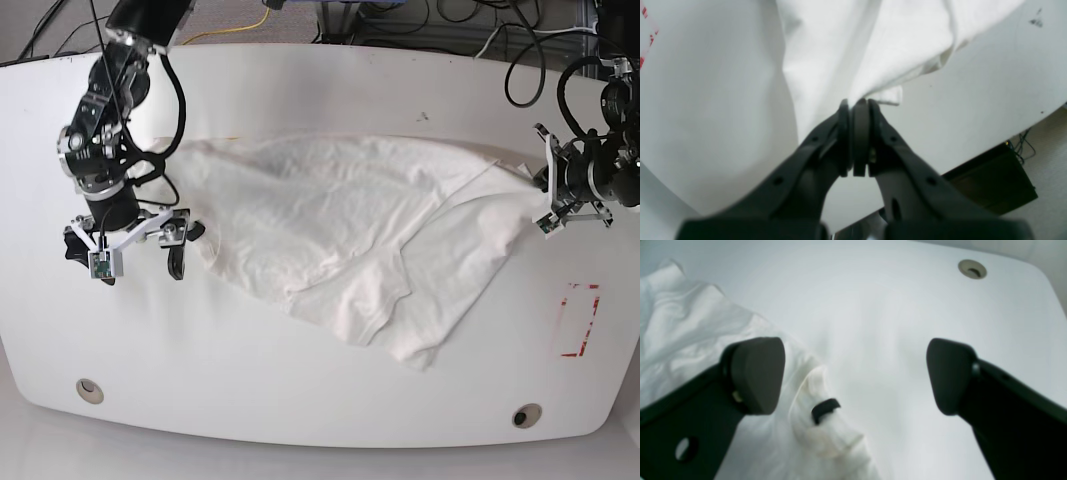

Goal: Layout the t-shirt on the table in an organized manner, then fold the t-shirt properly
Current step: 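Lower the shirt and regrasp the hem with the right gripper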

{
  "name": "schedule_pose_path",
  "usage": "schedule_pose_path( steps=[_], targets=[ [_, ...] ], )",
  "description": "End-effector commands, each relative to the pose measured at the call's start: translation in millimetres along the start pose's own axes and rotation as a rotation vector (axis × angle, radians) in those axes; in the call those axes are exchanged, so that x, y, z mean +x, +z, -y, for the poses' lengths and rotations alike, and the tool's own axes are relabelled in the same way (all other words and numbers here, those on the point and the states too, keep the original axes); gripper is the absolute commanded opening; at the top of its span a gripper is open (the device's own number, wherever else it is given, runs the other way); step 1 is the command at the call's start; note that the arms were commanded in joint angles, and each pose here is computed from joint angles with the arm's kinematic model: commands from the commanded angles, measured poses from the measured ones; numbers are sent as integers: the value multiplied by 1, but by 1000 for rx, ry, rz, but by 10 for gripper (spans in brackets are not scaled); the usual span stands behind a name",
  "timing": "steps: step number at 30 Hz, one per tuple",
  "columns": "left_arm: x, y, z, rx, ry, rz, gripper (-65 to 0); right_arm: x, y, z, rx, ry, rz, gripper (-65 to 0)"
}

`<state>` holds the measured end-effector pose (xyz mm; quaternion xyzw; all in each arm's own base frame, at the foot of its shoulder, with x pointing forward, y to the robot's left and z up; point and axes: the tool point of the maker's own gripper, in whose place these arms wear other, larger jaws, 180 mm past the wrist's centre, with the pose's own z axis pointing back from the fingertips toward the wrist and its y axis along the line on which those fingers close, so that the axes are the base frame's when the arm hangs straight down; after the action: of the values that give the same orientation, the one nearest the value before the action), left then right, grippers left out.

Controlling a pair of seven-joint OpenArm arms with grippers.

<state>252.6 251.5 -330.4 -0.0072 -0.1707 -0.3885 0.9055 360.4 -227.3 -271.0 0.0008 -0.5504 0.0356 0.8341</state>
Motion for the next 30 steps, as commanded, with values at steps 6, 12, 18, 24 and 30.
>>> schedule_pose_path(
  steps=[6,12,18,24,30],
  targets=[
    [3,10,-12,37,-14,6,-646,8,-59,-7,74,-87,-26,0],
    [3,10,-12,38,-14,7,-647,-3,-97,-24,141,-132,-109,0],
    [4,10,-13,41,-14,9,-647,-25,-120,-45,199,-156,-182,0],
    [5,11,-13,43,-15,12,-647,-53,-127,-59,231,-157,-233,0],
    [5,11,-14,44,-15,13,-647,-81,-125,-73,263,-145,-282,0]
  ],
)
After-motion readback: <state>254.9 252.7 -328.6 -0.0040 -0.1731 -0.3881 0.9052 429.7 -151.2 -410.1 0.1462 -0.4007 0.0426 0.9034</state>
